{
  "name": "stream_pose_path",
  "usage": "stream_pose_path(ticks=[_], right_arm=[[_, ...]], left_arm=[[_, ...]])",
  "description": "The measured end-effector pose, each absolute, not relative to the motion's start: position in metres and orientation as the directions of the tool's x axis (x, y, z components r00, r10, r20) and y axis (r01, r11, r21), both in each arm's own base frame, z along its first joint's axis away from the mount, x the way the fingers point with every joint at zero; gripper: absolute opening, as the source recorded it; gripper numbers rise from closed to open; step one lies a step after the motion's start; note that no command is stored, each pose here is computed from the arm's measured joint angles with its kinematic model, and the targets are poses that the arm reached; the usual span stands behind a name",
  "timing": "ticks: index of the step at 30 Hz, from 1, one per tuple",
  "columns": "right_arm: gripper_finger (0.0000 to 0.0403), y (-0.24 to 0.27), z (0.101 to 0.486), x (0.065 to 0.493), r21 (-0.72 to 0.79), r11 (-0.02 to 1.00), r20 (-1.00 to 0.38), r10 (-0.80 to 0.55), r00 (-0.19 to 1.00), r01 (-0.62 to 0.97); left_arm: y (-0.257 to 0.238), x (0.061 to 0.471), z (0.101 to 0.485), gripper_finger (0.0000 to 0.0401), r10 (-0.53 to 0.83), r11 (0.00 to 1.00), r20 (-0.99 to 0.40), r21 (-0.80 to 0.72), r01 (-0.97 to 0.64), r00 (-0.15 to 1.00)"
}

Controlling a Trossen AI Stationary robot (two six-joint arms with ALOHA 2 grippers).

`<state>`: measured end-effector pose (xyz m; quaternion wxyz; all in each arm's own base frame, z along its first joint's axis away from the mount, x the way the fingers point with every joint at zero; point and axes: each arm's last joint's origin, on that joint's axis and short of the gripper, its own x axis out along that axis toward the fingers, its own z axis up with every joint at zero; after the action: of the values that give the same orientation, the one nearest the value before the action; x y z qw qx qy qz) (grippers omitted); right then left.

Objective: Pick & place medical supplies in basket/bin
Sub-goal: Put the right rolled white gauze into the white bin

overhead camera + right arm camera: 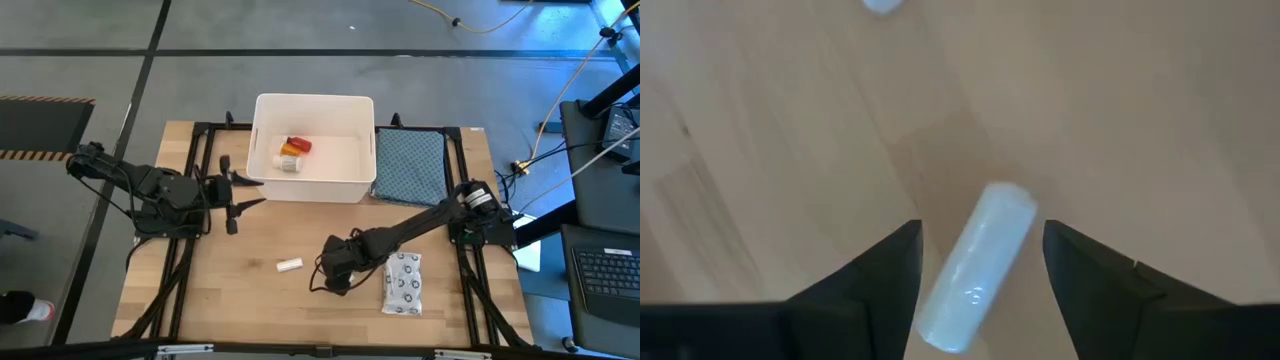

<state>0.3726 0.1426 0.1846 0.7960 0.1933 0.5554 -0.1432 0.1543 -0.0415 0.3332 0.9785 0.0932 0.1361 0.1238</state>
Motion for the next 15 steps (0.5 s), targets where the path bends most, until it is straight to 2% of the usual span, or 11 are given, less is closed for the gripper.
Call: stream_pose_path(ticks=[4,10,15], right_arm=[[0.0197,0.143,0.168,0.363,0.151,0.845,-0.955,-0.009,0.296,0.512],[0.0185,0.146,0.154,0.366,0.291,0.813,-0.919,0.093,0.382,0.504],[0.0177,0.143,0.138,0.356,0.252,0.805,-0.94,0.072,0.333,0.537]], left_arm=[[-0.041,0.153,0.33,0.0169,0.271,0.954,-0.271,0.202,-0.22,0.924],[-0.041,0.153,0.329,0.0169,0.272,0.954,-0.279,0.204,-0.22,0.921],[-0.041,0.153,0.329,0.0169,0.272,0.954,-0.279,0.204,-0.22,0.921]])
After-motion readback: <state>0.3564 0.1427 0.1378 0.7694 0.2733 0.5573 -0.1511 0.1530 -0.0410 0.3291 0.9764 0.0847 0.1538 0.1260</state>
